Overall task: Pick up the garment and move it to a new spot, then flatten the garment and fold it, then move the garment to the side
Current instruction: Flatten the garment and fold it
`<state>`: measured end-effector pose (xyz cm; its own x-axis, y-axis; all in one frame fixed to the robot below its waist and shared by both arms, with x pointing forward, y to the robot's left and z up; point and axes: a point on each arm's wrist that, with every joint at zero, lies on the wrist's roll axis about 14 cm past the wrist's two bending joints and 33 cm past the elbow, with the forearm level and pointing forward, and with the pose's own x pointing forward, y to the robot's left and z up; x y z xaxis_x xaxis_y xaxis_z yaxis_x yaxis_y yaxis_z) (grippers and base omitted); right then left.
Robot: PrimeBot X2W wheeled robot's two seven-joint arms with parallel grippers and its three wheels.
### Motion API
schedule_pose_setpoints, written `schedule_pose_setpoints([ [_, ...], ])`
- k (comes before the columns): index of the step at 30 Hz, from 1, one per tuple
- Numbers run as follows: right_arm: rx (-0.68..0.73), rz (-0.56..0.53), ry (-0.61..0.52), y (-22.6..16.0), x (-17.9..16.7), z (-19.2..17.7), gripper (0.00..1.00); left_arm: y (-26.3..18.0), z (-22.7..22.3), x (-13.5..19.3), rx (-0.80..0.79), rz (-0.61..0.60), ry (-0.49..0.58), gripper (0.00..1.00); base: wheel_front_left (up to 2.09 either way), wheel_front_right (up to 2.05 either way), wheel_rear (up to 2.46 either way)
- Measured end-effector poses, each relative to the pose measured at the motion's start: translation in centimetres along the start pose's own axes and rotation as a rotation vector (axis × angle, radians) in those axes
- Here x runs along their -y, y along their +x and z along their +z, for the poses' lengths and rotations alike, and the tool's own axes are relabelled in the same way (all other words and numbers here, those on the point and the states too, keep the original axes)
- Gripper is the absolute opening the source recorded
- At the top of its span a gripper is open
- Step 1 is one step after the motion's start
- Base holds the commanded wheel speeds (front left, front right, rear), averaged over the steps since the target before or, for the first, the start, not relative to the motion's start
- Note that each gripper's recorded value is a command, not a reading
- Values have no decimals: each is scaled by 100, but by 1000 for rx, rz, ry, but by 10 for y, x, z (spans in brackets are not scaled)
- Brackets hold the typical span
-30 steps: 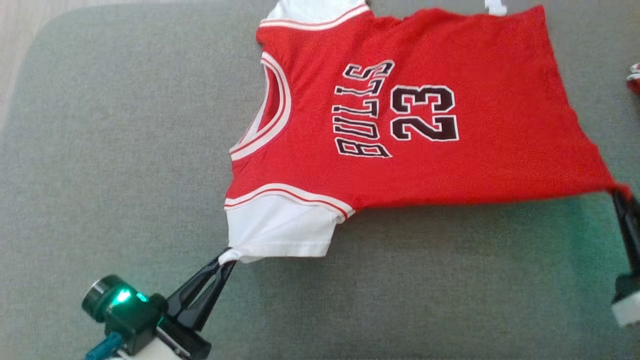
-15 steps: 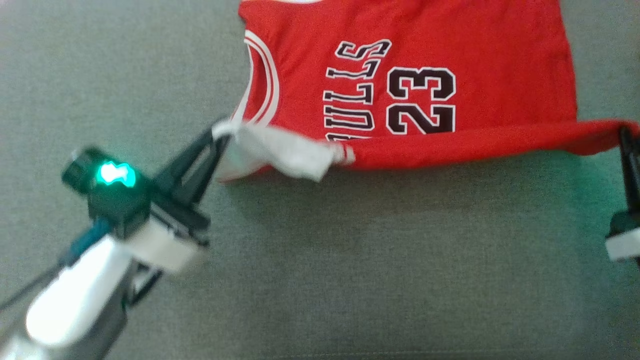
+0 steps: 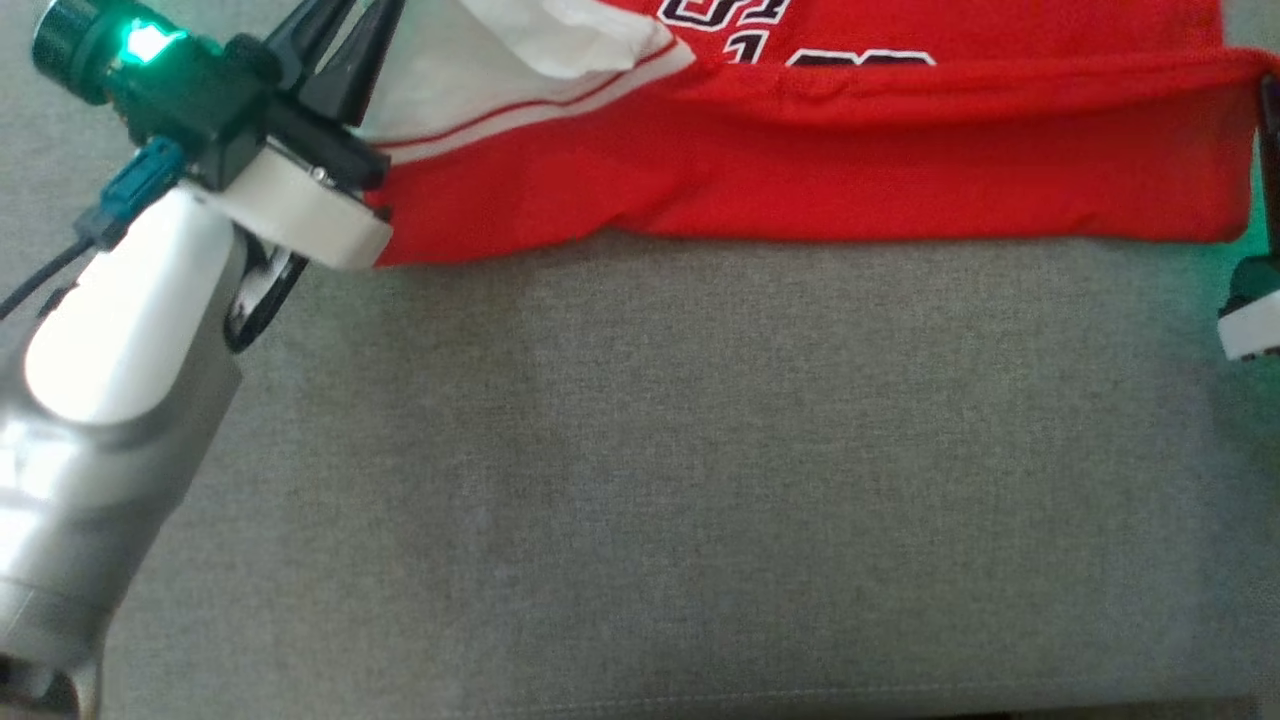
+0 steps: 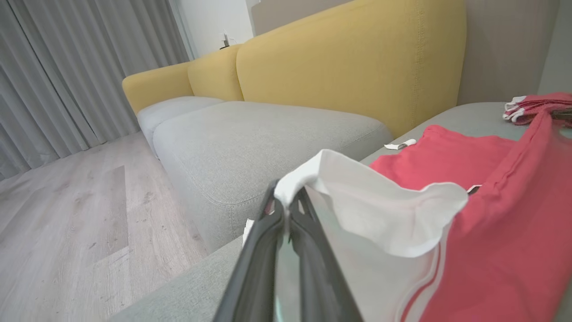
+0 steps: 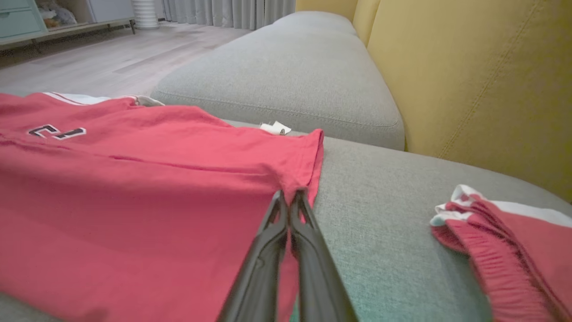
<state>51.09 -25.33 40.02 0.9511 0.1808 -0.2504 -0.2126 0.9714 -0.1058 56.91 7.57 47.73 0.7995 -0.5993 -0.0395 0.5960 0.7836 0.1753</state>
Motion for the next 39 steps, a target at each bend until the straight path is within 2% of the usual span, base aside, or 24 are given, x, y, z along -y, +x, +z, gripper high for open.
schedule_pose_setpoints([
  [1,-12,-3,3,2,1,-4,100,2,-5,0,-10,3,-3,100,0,0,0],
  [5,-27,-5,11,4,0,-9,100,3,-20,-2,-41,30,-17,100,0,0,0],
  [8,2,-23,23,5,0,-1,100,-5,-23,-5,-45,100,-44,100,0,0,0],
  [12,42,-40,44,-3,-3,9,100,-37,-60,10,-136,201,-196,100,0,0,0],
  [16,12,-47,83,-21,-13,-6,100,-76,-102,27,-272,294,-286,100,0,0,0],
  [17,12,-47,83,-21,-13,-6,100,-76,-102,27,-272,294,-286,100,0,0,0],
  [21,-6,-58,101,-31,-16,-14,100,-84,-114,25,-331,362,-418,100,0,0,0],
  [26,3,-63,98,-35,-16,-10,100,-80,-113,37,-333,340,-539,100,0,0,0],
  [31,22,-68,114,-39,-19,-3,100,-86,-102,46,-280,334,-556,100,0,0,0],
  [35,18,-68,116,-45,-21,-4,100,-93,-91,46,-251,349,-521,100,0,0,0],
  [39,1,-68,120,-50,-22,-10,100,-94,-93,52,-306,315,-497,100,0,0,0],
])
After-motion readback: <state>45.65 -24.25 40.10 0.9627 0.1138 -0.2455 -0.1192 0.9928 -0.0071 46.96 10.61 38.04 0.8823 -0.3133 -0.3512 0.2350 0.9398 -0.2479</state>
